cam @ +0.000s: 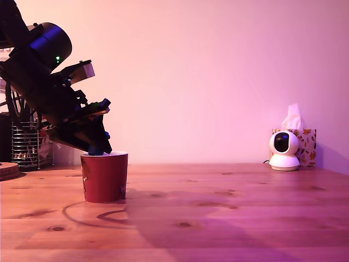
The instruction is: Pick up the coffee capsules on the table and drop them inside the coffee cup
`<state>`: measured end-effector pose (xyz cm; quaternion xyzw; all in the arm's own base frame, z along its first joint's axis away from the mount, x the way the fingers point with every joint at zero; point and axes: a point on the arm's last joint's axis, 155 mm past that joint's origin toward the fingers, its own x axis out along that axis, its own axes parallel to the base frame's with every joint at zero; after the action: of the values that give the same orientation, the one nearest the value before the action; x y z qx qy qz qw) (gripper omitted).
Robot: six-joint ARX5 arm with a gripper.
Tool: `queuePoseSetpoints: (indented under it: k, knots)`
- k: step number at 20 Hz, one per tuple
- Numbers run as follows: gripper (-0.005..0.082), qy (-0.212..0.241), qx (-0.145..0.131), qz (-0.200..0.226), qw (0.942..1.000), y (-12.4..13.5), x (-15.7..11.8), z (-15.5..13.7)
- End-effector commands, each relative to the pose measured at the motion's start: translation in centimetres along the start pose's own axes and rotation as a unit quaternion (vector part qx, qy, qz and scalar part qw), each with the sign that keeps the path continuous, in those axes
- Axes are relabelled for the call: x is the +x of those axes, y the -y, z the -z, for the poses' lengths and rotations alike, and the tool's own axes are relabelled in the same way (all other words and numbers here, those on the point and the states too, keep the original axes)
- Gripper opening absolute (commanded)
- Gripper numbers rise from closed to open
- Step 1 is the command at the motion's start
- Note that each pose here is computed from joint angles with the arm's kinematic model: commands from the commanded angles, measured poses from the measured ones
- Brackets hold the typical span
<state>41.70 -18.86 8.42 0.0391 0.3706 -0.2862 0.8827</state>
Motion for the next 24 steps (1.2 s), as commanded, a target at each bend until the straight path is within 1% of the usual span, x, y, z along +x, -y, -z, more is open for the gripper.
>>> queuePoseSetpoints:
  k: [1, 3, 4, 7, 8, 17, 19, 21, 24]
  knots:
    - [0.0287, 0.010, 0.008, 0.002, 0.9999, 0.30, 0.42, -0.82]
    - [0.0443, 0.020, 0.013, 0.004, 0.9997, 0.56, 0.45, -1.31]
    - [0.0485, 0.020, 0.014, 0.005, 0.9997, 0.70, 0.48, -1.34]
    - [0.0568, 0.017, 0.017, 0.006, 0.9997, 0.93, 0.53, -1.19]
    - [0.0575, 0.017, 0.016, 0.006, 0.9997, 0.93, 0.53, -1.18]
    - [0.0573, 0.016, 0.017, 0.005, 0.9997, 0.87, 0.50, -1.17]
    - [0.0555, 0.016, 0.018, 0.005, 0.9997, 0.91, 0.50, -1.13]
    - [0.0478, 0.010, 0.016, 0.006, 0.9998, 0.91, 0.50, -0.84]
    - [0.0308, 0.002, 0.014, 0.008, 0.9999, 1.02, 0.31, -0.52]
